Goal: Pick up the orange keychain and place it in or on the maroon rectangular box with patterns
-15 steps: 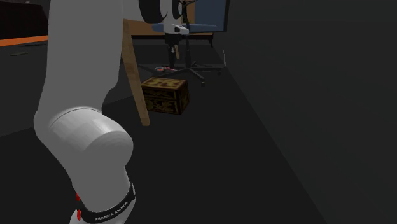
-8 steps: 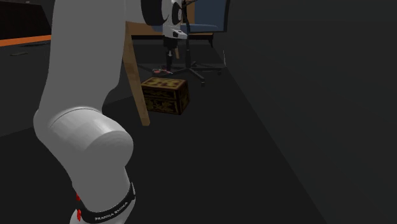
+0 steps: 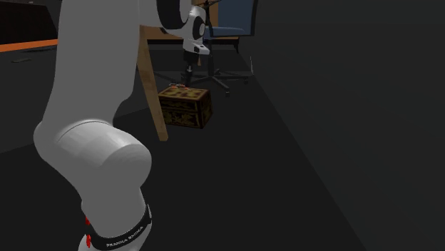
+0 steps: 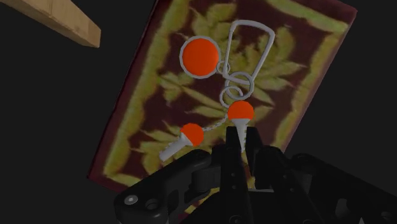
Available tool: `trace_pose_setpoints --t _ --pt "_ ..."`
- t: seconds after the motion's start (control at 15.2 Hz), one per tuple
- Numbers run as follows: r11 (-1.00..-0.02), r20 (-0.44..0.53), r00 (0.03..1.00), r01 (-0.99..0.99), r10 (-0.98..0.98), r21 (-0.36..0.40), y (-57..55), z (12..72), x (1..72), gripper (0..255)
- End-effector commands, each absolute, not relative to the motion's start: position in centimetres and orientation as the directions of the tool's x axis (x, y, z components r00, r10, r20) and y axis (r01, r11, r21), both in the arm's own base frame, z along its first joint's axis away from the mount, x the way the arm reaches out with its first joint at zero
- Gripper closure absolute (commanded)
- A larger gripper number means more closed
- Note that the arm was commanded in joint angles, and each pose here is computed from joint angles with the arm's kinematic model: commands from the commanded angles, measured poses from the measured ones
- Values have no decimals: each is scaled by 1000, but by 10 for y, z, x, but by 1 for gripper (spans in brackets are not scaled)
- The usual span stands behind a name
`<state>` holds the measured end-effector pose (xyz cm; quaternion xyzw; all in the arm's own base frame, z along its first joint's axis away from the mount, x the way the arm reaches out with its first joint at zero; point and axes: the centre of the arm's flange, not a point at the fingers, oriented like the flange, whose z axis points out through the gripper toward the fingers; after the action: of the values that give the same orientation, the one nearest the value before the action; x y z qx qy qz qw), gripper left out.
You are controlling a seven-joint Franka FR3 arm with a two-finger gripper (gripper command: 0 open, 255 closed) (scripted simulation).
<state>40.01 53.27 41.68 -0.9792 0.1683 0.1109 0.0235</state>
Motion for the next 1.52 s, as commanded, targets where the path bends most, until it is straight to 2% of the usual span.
trace_pose_setpoints --t 0.0,0.46,0.53,0.86,1.12,1.45 --pt "-971 -106 965 -237 -240 41 544 396 381 255" --pt "-971 -106 965 -237 -240 41 544 396 381 255" --pt "-971 -107 965 -236 -239 41 544 394 380 0" --pt "-971 -106 965 -237 -240 41 544 396 381 0" --pt "-971 -106 965 -237 -240 41 545 446 387 0" --pt "-971 -106 965 -237 -240 41 545 446 387 0"
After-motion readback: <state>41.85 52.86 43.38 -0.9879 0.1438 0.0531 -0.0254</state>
